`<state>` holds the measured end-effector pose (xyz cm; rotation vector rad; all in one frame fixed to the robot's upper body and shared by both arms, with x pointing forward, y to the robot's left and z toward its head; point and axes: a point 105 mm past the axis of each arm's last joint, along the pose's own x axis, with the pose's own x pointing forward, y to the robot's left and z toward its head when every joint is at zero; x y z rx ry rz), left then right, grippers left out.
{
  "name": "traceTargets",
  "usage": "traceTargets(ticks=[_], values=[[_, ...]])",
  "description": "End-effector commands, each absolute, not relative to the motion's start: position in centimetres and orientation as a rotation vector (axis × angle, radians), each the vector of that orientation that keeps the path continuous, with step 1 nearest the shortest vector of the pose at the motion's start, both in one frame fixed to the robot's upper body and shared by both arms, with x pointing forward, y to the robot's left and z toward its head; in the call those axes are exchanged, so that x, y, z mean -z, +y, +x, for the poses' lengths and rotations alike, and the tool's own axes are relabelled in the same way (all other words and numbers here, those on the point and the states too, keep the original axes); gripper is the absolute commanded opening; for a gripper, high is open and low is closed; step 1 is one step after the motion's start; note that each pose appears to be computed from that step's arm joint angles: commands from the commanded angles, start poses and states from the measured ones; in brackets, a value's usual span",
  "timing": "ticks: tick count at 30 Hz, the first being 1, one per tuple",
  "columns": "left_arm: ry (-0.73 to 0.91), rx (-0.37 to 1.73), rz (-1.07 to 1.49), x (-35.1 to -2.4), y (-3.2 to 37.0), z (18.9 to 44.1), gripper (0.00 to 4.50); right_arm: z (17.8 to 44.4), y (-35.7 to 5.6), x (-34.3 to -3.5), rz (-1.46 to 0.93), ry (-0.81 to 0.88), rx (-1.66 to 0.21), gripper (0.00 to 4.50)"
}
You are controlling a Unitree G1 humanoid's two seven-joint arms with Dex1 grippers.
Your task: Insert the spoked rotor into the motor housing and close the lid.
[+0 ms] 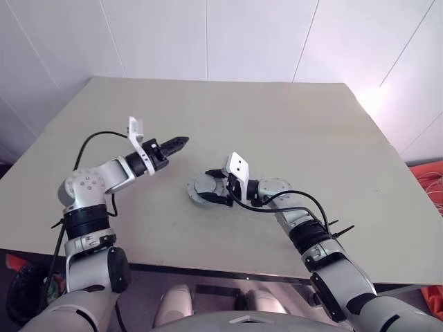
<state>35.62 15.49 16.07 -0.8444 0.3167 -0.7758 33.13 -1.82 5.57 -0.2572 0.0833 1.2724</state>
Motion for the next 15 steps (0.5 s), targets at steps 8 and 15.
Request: traceTargets(ticks=[8, 15], values=[[0.232, 0.769, -0.755, -18.4, 17.2, 35.6, 0.02, 32.9, -3.8, -1.6, -0.332, 0.292, -1.238, 3.15], [0.249, 0.781, -0.746, -18.0, 16.3, 35.5, 0.02, 33.0, -4.8, -1.8, -0.365, 0.310, -1.240, 3.15]])
